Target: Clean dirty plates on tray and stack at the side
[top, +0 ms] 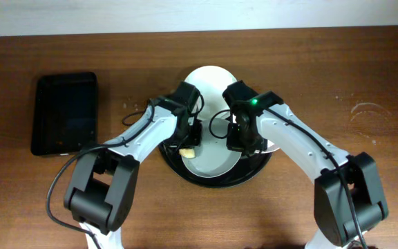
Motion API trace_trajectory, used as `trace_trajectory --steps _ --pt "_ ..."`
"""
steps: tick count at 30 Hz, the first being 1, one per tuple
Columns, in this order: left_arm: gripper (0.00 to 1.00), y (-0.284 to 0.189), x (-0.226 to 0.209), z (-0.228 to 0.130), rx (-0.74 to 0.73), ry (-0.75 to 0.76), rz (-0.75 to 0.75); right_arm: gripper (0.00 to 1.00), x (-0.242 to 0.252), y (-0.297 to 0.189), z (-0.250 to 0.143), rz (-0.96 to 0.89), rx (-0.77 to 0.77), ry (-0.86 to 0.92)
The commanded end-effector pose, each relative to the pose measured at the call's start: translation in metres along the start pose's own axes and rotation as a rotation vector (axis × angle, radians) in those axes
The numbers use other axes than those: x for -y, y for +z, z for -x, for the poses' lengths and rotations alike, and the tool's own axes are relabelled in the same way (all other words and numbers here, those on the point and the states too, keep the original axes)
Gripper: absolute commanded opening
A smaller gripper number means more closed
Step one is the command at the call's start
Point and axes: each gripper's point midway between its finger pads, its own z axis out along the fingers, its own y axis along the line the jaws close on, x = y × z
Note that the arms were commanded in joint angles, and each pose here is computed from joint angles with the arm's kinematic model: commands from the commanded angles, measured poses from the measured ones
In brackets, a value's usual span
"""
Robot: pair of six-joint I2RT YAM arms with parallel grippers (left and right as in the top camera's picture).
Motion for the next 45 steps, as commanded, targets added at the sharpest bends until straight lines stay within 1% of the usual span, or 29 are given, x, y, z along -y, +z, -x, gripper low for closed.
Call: trace_trajectory --steps 1,4,8,9,14,17,19,21,22,23,27,31,34,39,43,45 --pt "0.00 -0.010 -0.029 0.017 0.040 -0.019 0.193 0.04 0.002 -0.018 0.004 -0.018 0.055 -0.023" --pt "0.00 -0.033 -0.034 0.030 0.072 -0.016 0.259 0.04 0.004 -0.018 0.004 -0.025 0.054 -0.023" --pt "0.00 -0.047 -0.029 0.036 0.081 -0.009 0.250 0.04 0.010 -0.019 0.003 -0.055 0.054 -0.021" --pt "0.00 -0.047 -0.024 0.035 0.072 -0.009 0.224 0.04 0.010 -0.019 0.003 -0.055 0.054 -0.021" --pt "0.00 -0.042 0.018 0.022 -0.010 -0.010 -0.018 0.04 0.008 -0.019 0.006 -0.044 0.066 0.010" --pt "0.00 -0.035 0.026 0.012 -0.052 -0.013 -0.080 0.04 0.006 -0.019 0.006 -0.036 0.065 0.010" --pt "0.00 -0.022 0.026 0.002 -0.078 -0.022 -0.102 0.04 0.006 -0.019 0.006 -0.035 0.066 0.010" --pt "0.00 -0.011 0.031 -0.008 -0.110 -0.028 -0.157 0.04 0.006 -0.019 0.006 -0.036 0.066 0.010" --pt "0.00 -0.001 0.037 -0.018 -0.137 -0.040 -0.213 0.04 0.006 -0.019 0.006 -0.036 0.066 0.010" --pt "0.00 0.005 0.035 -0.022 -0.146 -0.059 -0.216 0.04 0.006 -0.019 0.006 -0.036 0.066 0.010" --pt "0.00 0.021 0.025 -0.033 -0.157 -0.078 -0.188 0.04 0.006 -0.019 0.006 -0.036 0.066 0.010" --pt "0.00 0.025 0.001 -0.025 -0.101 -0.073 -0.050 0.04 0.006 -0.019 0.005 -0.038 0.064 0.009" --pt "0.00 0.024 -0.009 -0.018 -0.066 -0.074 0.010 0.04 0.007 -0.019 0.005 -0.039 0.063 0.009" --pt "0.00 0.010 -0.017 -0.005 -0.033 -0.069 0.087 0.04 0.007 -0.019 0.005 -0.039 0.062 0.009" --pt "0.00 -0.012 -0.029 0.010 0.009 -0.065 0.191 0.04 0.007 -0.019 0.005 -0.040 0.062 0.009" --pt "0.00 -0.021 -0.029 0.016 0.025 -0.063 0.210 0.04 0.007 -0.019 0.004 -0.042 0.060 0.009"
